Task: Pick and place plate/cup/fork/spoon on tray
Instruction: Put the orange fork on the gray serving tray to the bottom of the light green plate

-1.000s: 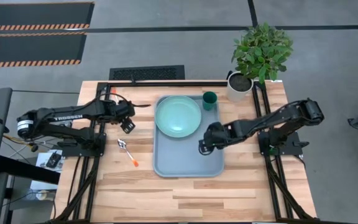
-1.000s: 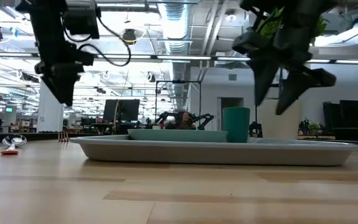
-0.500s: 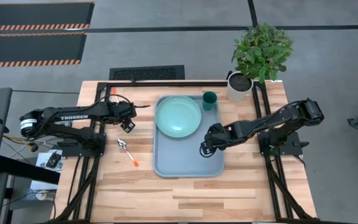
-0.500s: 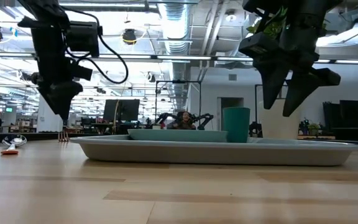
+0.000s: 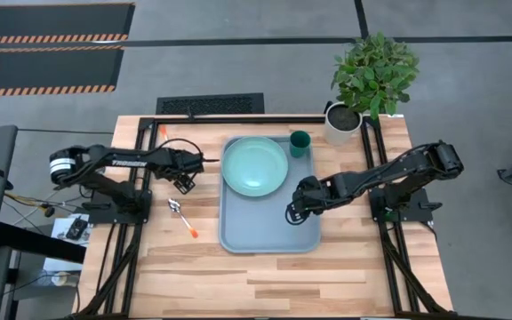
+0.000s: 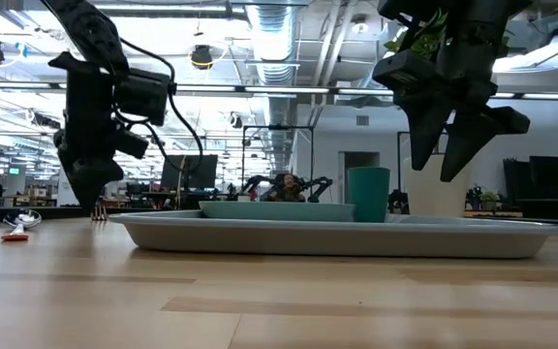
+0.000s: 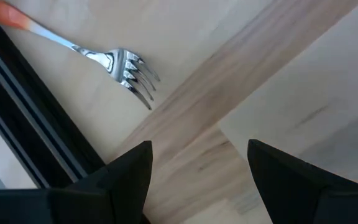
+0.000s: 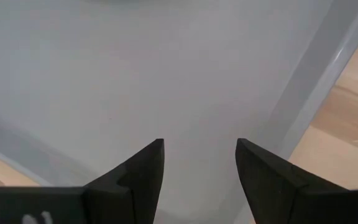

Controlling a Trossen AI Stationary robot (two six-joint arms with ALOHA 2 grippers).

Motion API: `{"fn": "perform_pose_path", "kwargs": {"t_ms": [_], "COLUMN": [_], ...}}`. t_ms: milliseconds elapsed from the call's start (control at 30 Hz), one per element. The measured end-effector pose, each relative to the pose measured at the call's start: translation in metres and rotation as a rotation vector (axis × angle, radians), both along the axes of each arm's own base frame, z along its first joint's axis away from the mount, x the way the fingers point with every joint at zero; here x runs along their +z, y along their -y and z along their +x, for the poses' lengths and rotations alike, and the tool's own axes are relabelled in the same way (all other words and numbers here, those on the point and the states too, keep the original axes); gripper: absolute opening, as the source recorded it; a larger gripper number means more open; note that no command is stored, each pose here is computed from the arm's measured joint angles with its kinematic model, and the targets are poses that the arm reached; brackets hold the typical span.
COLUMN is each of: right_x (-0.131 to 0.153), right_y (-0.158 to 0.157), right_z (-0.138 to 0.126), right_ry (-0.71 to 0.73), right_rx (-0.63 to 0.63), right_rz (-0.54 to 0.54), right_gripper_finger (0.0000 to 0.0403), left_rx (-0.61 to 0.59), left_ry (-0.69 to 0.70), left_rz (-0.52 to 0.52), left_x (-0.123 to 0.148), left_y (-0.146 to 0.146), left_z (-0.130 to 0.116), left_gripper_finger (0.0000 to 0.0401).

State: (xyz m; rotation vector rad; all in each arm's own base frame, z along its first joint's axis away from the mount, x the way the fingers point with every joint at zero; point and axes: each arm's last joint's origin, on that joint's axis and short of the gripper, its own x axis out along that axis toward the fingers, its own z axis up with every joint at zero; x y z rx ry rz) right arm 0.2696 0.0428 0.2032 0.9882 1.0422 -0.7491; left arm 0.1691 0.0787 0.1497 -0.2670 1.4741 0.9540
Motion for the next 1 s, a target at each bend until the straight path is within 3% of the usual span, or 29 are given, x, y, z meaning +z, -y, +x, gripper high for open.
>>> {"fn": "perform_pose_path", "kwargs": {"t_ms": [167, 300, 700, 1000], "right_x": [0.000, 0.000, 0.000, 0.000], "right_y": [0.000, 0.000, 0.000, 0.000], "right_z": [0.000, 0.000, 0.000, 0.000], "right_ry": [0.000, 0.000, 0.001, 0.001], "right_rx": [0.000, 0.002, 0.005, 0.010], "right_rz": [0.000, 0.000, -0.004, -0.008], "right_gripper_finger": [0.0221, 0.0221, 0.0220, 0.0220], "left_rx": [-0.011, -0.005, -0.009, -0.033], "left_ry": [-0.045, -0.061, -0.051, 0.005], "left_rz": [0.008, 0.001, 0.031, 0.032], "left_x": [-0.006, -0.009, -0.013, -0.007], "left_y": [-0.002, -0.003, -0.015, -0.018], "left_z": [0.002, 0.002, 0.004, 0.013], "left_gripper_finger": [0.0248, 0.0217, 0.0011, 0.0001]}}
